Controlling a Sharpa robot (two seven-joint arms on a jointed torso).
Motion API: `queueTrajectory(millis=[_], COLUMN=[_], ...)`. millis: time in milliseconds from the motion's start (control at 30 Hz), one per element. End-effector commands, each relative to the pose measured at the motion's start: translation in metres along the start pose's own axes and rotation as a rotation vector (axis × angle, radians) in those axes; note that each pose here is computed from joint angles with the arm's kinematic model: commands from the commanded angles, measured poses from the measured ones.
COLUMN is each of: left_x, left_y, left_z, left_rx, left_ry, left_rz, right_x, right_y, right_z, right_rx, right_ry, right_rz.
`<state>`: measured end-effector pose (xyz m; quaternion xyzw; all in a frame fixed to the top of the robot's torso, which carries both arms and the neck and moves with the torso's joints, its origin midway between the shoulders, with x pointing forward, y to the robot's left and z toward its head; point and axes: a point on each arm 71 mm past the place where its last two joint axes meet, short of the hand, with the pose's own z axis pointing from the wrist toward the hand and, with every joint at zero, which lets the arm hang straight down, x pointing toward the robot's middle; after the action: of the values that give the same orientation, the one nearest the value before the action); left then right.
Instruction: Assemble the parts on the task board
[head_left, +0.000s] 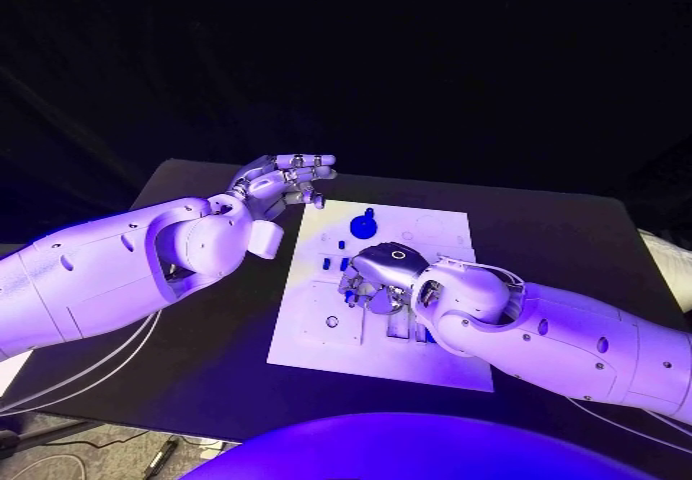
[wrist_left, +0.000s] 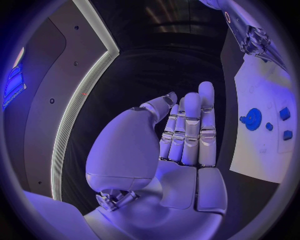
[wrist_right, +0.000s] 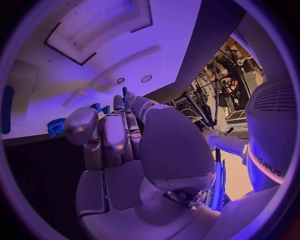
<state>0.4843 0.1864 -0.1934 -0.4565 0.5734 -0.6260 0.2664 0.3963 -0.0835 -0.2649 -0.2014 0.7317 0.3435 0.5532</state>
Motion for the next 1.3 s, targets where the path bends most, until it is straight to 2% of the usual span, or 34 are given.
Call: queueTrajectory(millis=[33,767,1300], left_x=[0.0018,-0.0028,-0.0017], left_y=[-0.0005,-0.0004,-0.0002], left_z=[0.0007,0.0002,0.0001], left_rx=[0.008,0.008,0.005], left_ry=[0.01,0.0,0.005], left_rz=[0.0,0.002,0.0], right_x=[0.003,0.0047,0.011], right_y=[0.0027,-0.0033,-0.0006], right_z=[-0.0002,-0.0052,-0.0026], right_rx=[-0.019,0.014,0.007], right_ry=[0.025,0.021,0.083], right_rz=[-0.031,-0.081,-0.073])
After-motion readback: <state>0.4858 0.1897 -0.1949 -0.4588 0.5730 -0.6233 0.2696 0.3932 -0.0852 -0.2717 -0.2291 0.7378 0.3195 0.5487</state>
